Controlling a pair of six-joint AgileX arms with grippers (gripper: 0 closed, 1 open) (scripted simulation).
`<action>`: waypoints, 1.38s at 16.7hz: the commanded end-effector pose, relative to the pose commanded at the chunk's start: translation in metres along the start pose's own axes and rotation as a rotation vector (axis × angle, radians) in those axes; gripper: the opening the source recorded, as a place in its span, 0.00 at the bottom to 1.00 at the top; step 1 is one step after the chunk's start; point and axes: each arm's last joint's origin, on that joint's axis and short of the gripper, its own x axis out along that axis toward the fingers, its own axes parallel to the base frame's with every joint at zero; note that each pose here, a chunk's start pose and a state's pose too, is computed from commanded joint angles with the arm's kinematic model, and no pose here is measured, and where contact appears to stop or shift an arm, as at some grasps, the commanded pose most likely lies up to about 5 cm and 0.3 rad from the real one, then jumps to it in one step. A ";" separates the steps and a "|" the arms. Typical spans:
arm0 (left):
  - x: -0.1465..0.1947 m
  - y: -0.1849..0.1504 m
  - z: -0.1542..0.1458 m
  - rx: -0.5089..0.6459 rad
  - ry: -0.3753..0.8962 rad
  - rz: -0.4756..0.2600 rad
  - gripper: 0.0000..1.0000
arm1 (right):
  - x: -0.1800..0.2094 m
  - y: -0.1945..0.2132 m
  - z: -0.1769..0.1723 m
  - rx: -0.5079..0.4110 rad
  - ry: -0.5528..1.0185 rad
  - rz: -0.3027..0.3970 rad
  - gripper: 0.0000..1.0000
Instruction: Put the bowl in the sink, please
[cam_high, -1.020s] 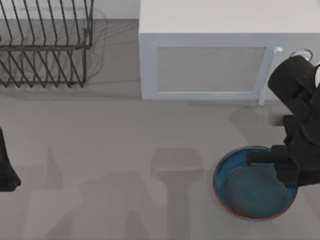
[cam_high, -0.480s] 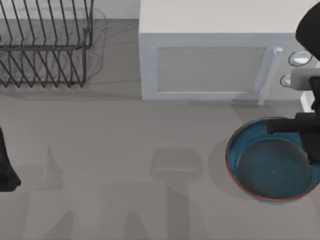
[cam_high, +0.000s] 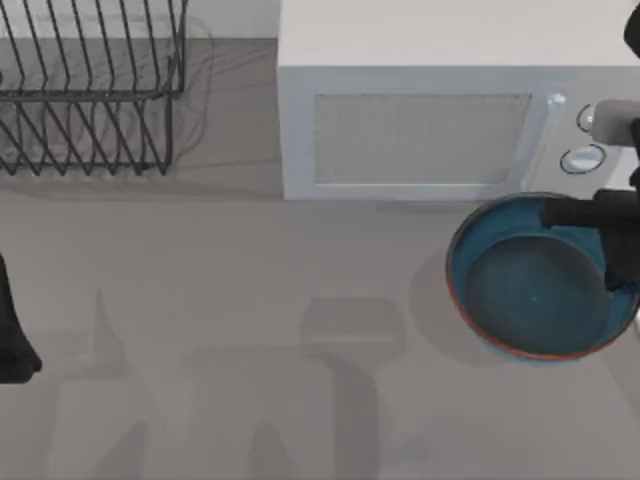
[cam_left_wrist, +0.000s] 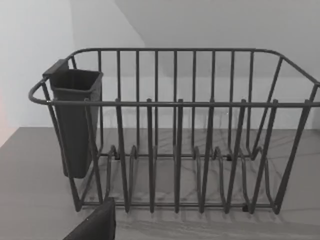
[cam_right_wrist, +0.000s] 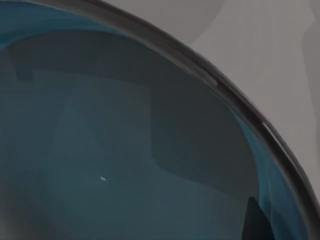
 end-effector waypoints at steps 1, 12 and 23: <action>0.000 0.000 0.000 0.000 0.000 0.000 1.00 | -0.004 -0.005 0.006 0.010 -0.052 0.045 0.00; 0.000 0.000 0.000 0.000 0.000 0.000 1.00 | -0.011 -0.139 0.090 -0.005 -0.979 0.283 0.00; 0.000 0.000 0.000 0.000 0.000 0.000 1.00 | 0.051 -0.244 0.036 -0.094 -1.442 -0.029 0.00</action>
